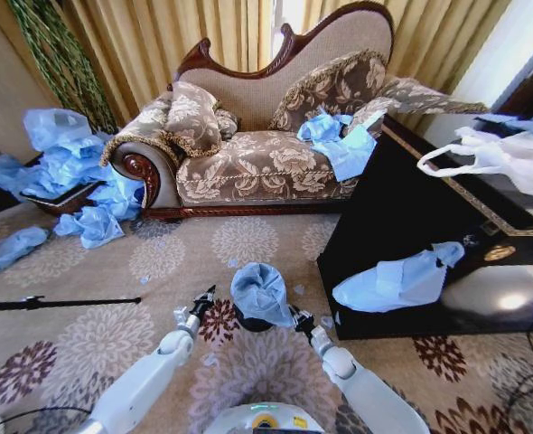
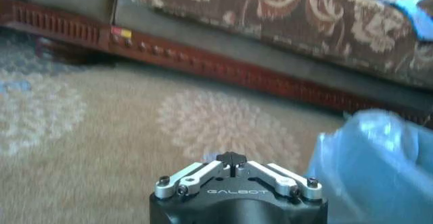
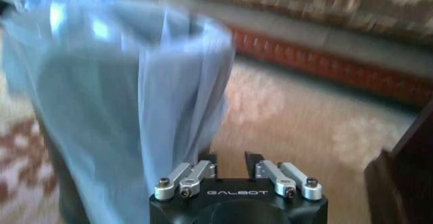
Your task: Place a garbage bag over the trash bin.
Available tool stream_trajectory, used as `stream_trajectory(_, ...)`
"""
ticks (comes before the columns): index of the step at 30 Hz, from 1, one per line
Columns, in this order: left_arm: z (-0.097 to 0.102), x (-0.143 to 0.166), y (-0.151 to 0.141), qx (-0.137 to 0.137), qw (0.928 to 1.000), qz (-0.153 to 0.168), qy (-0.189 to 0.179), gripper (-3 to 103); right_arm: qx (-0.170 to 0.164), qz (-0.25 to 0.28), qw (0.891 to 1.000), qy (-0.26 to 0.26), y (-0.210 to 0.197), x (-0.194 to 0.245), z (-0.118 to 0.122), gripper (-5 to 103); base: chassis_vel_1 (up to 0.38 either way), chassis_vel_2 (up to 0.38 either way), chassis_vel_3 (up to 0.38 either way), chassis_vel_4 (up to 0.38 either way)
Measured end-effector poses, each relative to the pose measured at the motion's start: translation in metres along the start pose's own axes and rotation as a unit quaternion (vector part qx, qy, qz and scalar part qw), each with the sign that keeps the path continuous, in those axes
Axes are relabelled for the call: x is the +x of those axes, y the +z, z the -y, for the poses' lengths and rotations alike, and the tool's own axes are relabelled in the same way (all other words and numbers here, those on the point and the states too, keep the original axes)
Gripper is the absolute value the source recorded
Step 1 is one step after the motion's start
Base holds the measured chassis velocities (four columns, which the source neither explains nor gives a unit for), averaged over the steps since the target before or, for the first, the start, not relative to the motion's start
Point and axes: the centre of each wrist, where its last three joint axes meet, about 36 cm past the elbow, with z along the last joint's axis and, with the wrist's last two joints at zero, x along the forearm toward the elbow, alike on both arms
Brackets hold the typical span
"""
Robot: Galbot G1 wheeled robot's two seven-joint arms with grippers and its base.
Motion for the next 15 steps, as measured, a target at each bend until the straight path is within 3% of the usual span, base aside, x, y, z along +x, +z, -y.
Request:
stream_trajectory(2, 0.003, 0.000, -0.014, 0.005, 0.9998, 0.017, -0.001, 0, -0.009, 0.031, 0.999, 0.010, -0.022, 0.014, -0.002, 40, 0.000, 0.000, 0.000, 0.000)
stream_trajectory(4, 0.005, -0.001, -0.019, 0.007, 0.9997, 0.022, -0.001, 0, -0.013, 0.043, 0.999, 0.013, -0.030, 0.017, -0.002, 40, 0.000, 0.000, 0.000, 0.000)
stream_trajectory(6, 0.016, -0.002, -0.038, 0.015, 0.9991, 0.039, 0.005, 0, -0.031, 0.075, 0.997, 0.020, -0.058, 0.029, -0.005, 56, 0.000, 0.000, 0.000, 0.000)
stream_trajectory(8, 0.019, -0.002, -0.043, 0.016, 0.9989, 0.042, 0.008, 0, -0.034, 0.084, 0.996, 0.020, -0.066, 0.032, -0.005, 56, 0.000, 0.000, 0.000, 0.000)
stream_trajectory(9, 0.024, -0.001, -0.048, 0.016, 0.9987, 0.047, 0.012, 0, -0.037, 0.093, 0.995, 0.021, -0.073, 0.034, -0.004, 62, 0.000, 0.000, 0.000, 0.000)
stream_trajectory(11, 0.041, 0.004, -0.066, 0.007, 0.9977, 0.060, 0.031, 0, -0.044, 0.115, 0.992, 0.026, -0.086, 0.039, -0.001, 73, 0.000, 0.000, 0.000, 0.000)
stream_trajectory(13, 0.047, 0.007, -0.073, 0.000, 0.9973, 0.063, 0.038, 0, -0.047, 0.124, 0.991, 0.029, -0.091, 0.042, 0.000, 73, 0.000, 0.000, 0.000, 0.000)
stream_trajectory(15, 0.072, 0.015, -0.096, -0.032, 0.9939, 0.074, 0.075, 0, -0.072, 0.168, 0.983, 0.024, -0.112, 0.058, -0.001, 83, 0.000, 0.000, 0.000, 0.000)
